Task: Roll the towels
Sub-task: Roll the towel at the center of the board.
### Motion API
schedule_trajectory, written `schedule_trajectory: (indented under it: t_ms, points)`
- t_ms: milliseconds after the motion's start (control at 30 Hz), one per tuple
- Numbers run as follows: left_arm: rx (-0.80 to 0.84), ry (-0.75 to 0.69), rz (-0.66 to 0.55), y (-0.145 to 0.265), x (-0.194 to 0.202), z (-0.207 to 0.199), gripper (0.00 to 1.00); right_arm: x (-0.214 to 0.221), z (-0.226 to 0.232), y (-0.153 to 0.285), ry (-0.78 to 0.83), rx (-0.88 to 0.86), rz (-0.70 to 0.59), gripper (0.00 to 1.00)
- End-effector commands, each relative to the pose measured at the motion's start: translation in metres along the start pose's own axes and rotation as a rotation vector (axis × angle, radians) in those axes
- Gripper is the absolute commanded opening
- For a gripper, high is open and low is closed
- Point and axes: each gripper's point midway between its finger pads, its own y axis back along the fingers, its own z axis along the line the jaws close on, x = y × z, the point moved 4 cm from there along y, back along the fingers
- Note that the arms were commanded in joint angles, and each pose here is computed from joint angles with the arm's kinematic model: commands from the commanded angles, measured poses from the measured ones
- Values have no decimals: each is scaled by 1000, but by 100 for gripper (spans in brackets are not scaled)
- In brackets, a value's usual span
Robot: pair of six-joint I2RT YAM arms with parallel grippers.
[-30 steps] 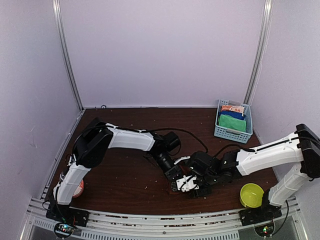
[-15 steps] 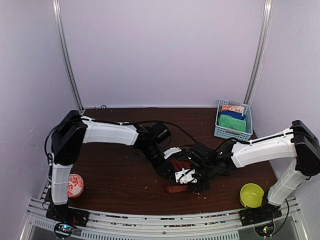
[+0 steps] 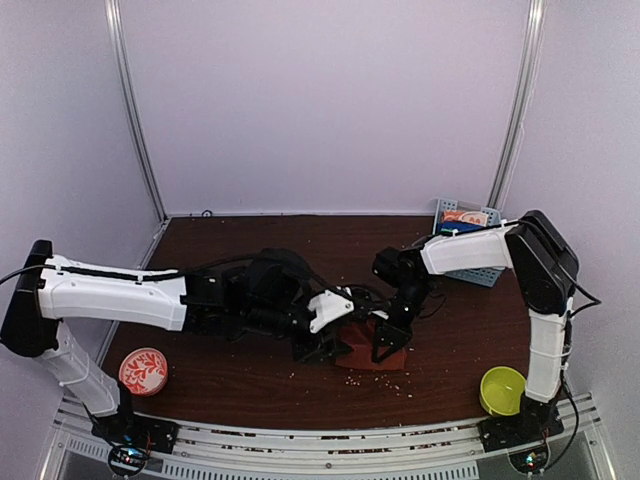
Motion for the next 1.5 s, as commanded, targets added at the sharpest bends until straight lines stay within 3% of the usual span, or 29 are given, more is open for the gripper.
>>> schedule_trajectory:
  t_ms: [0, 267, 433, 833, 900, 1067, 1133, 1200, 1300, 1467]
  points:
    - [-49, -182, 51, -30, 3, 0, 54, 24, -9, -13, -124, -122, 93, 12]
    - [-35, -294, 202, -89, 33, -1, 53, 23, -12, -13, -139, -133, 75, 13]
    - [-15, -324, 234, -114, 47, -3, 53, 18, -13, -10, -137, -120, 61, 13]
    - [-88, -327, 324, -138, 77, 3, 42, 8, -2, 0, -125, -153, 16, 16]
    - [-86, -332, 326, -140, 78, 3, 41, 6, 2, 5, -112, -152, 10, 20]
    - [-38, -332, 381, -144, 91, -4, 25, 3, 22, 29, -71, -191, -18, 32]
    - [-13, -322, 395, -142, 95, -7, 21, 3, 28, 46, -68, -182, -48, 38]
    - [12, -306, 402, -139, 97, -11, 17, 5, 28, 62, -78, -155, -65, 52]
    - [42, -277, 406, -134, 98, -16, 13, 13, 20, 78, -110, -115, -77, 56]
    - [72, -241, 412, -129, 94, -19, 9, 23, -8, 72, -189, 29, -54, 44]
